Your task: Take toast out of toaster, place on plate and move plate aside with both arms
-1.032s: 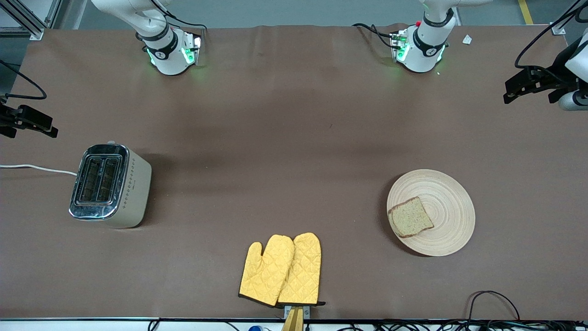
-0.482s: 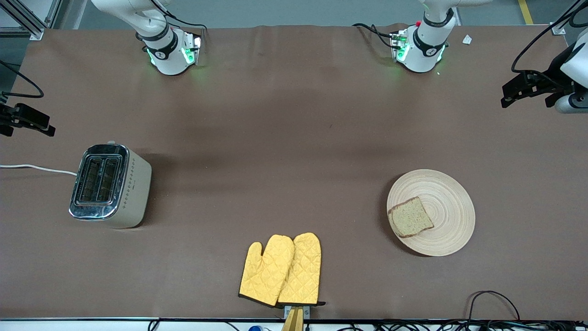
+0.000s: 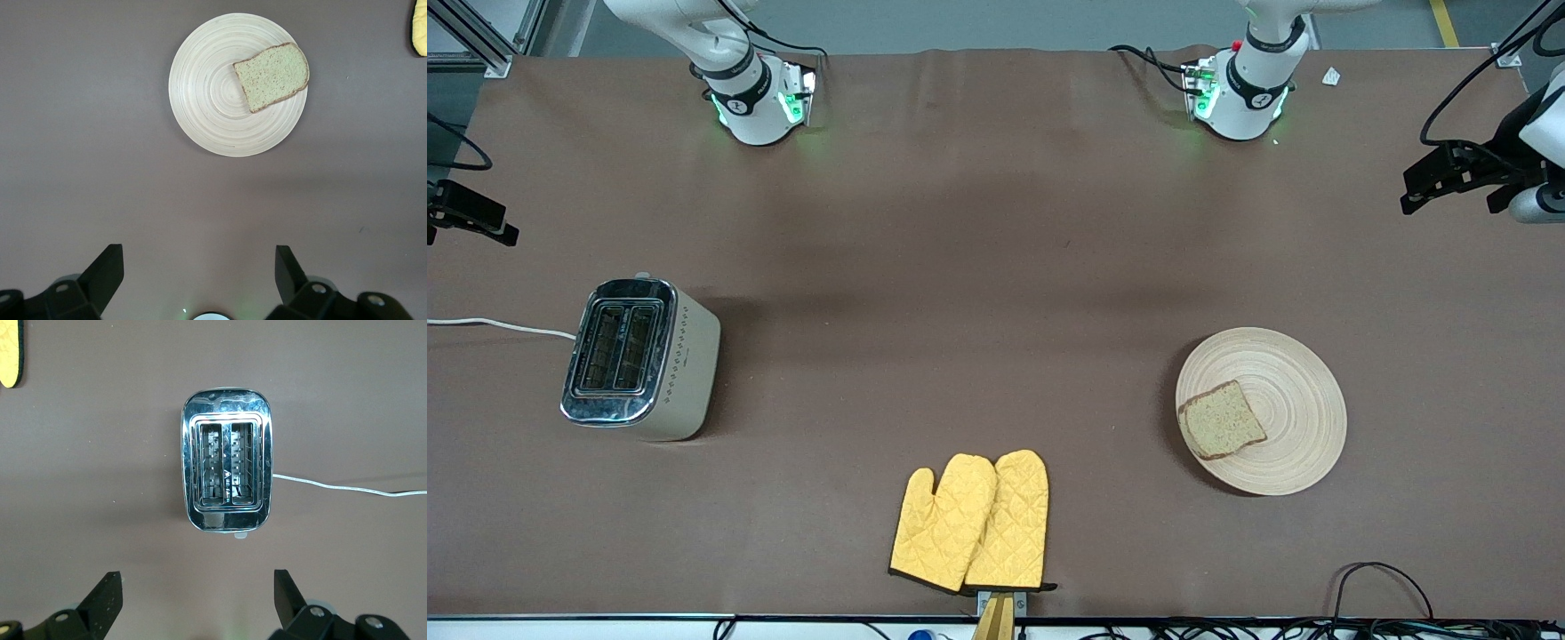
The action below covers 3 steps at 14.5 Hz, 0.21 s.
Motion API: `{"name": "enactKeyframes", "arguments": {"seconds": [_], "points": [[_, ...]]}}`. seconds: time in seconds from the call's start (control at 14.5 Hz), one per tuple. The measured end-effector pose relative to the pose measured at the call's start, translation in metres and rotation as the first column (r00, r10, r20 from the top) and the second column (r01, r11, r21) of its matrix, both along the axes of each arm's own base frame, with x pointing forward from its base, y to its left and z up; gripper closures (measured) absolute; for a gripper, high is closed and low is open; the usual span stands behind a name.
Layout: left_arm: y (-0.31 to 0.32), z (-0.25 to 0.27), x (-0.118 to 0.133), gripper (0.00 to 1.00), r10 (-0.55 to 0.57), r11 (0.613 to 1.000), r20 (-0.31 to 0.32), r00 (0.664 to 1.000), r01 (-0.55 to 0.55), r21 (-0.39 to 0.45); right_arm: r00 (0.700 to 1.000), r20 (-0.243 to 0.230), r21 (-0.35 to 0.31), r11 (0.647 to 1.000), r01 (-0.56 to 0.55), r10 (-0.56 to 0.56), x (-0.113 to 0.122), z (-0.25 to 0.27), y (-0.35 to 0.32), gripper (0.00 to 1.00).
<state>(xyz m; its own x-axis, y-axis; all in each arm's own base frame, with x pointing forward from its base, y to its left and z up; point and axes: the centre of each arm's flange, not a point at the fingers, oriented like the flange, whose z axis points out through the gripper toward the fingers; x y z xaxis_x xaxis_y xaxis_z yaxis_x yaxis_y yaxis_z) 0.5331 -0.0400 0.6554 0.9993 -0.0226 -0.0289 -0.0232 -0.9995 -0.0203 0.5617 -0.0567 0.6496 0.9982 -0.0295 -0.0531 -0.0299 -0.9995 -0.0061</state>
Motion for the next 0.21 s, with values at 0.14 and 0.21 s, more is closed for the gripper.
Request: {"name": "enactKeyframes", "arguments": {"seconds": [0.14,0.21], "points": [[0.0000,-0.0012,-0.0008,0.00,0.000,1.000,-0.011,1.000,0.000,0.001,1.000,0.015,0.001,1.000,0.003,-0.003,-0.0008,-0.0010,-0.0021,0.00],[-0.0001,-0.0018,-0.0015,0.00,0.000,1.000,-0.017,1.000,0.000,0.002,1.000,0.022,0.003,1.000,0.004,-0.004,-0.0029,-0.0017,-0.0036,0.00]]}}
